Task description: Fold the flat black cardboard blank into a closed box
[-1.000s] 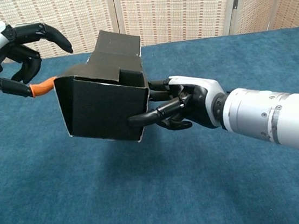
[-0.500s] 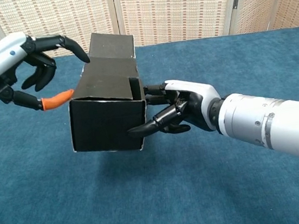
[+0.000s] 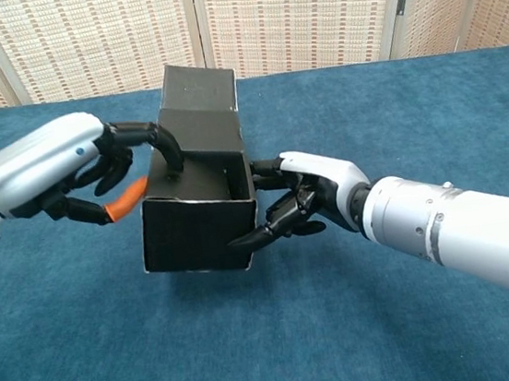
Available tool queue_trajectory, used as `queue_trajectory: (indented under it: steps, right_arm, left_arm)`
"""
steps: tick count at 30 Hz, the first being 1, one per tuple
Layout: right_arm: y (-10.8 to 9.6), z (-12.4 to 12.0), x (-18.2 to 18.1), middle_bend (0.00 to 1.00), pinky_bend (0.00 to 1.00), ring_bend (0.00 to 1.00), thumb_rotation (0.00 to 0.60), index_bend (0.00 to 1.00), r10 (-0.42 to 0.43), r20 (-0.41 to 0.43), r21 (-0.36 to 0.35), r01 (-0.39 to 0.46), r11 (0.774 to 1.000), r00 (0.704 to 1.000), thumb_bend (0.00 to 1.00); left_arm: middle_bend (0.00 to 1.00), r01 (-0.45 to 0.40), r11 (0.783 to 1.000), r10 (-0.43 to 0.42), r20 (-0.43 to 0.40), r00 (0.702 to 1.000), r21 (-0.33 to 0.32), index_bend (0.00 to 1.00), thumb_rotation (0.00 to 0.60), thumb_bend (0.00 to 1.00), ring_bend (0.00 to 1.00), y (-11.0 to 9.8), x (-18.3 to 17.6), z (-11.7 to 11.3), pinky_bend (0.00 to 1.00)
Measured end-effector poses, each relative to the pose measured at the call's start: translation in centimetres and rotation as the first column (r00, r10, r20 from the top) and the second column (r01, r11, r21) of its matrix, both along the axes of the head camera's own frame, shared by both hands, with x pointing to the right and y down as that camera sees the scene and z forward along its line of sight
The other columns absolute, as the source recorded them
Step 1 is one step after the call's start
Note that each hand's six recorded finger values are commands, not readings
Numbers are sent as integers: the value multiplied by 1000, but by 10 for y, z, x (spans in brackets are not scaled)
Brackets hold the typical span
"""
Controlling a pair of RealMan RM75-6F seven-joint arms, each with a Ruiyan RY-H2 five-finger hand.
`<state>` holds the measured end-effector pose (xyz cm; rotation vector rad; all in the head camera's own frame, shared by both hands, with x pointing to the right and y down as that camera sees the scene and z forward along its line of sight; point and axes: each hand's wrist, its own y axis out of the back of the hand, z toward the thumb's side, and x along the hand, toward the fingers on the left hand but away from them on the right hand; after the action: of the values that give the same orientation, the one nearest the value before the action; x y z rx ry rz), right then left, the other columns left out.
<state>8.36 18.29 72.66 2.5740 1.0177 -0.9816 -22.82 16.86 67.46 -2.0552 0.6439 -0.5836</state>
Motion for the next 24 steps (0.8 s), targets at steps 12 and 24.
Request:
queue_trajectory:
  steps: [12, 24]
  right_arm:
    - [0, 24, 1, 589, 1000, 767, 600, 540, -37, -64, 70, 41, 997, 997, 193]
    - [9, 32, 2, 589, 1000, 767, 600, 540, -31, -64, 83, 36, 996, 997, 193]
  left_arm:
    - [452, -98, 993, 91, 99, 991, 67, 470, 600, 337, 802, 11, 9, 33, 880]
    - [643, -167, 982, 149, 180, 972, 92, 650, 600, 338, 803, 23, 15, 48, 882]
